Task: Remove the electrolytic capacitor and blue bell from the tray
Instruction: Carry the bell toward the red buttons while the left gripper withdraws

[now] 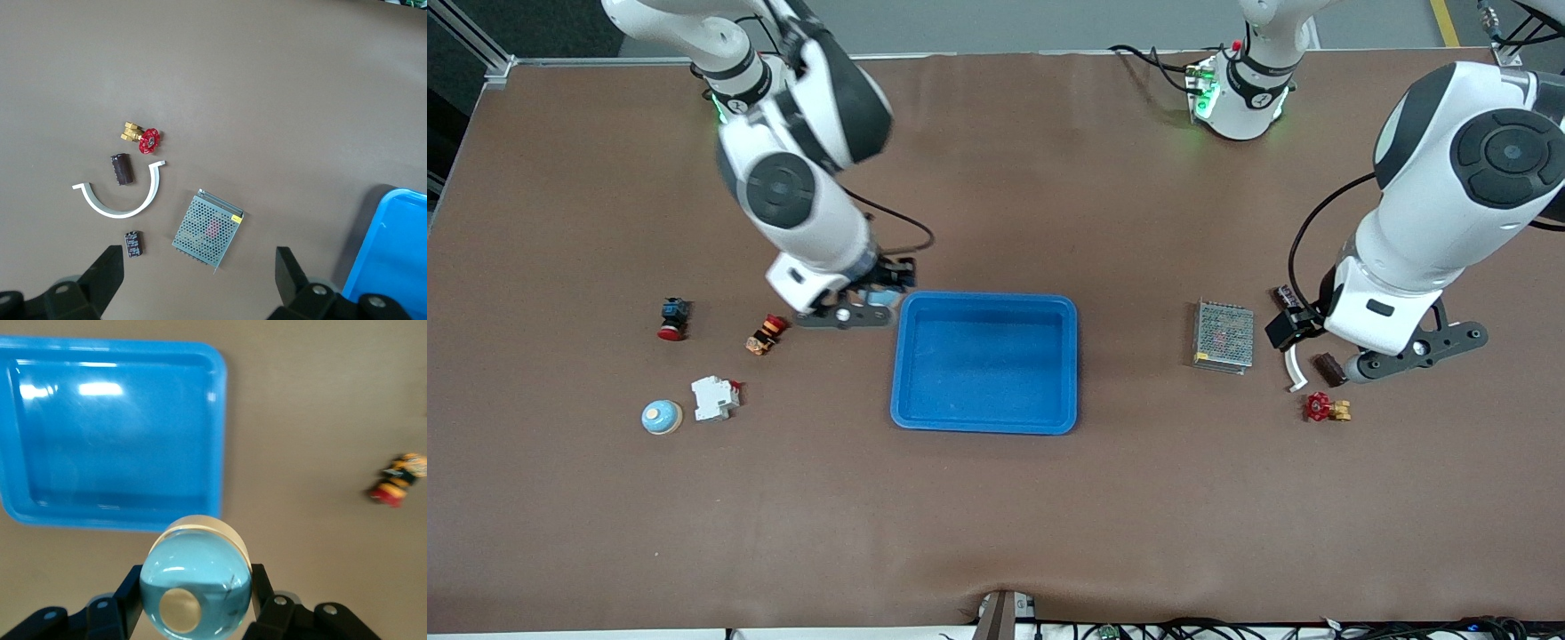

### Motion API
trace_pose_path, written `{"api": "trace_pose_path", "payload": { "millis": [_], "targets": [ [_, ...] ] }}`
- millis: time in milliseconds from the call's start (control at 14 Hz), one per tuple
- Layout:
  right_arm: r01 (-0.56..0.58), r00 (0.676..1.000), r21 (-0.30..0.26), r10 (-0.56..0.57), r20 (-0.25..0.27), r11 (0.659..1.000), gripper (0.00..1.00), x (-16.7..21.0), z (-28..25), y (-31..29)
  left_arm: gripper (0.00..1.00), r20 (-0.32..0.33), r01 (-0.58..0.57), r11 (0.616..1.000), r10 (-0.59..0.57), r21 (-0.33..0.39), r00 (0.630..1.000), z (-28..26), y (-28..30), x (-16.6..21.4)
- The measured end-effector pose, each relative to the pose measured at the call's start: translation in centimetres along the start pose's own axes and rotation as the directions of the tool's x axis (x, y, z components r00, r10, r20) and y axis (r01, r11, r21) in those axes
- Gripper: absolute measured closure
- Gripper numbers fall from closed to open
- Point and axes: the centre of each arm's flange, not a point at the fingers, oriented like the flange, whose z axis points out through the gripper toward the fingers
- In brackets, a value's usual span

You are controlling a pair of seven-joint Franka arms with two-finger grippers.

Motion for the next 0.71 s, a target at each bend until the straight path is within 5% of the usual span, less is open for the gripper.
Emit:
{"api": "trace_pose_path", "payload": {
  "millis": [712],
  "targets": [
    [0.209, 0.977, 0.041, -0.210, 0.032, 0.977, 0.33, -4.2, 1.3, 21.8, 0.00, -0.028, -0.039, 0.998, 0.040, 0.049, 0.999, -3.4, -0.3, -1.7]
  ]
}}
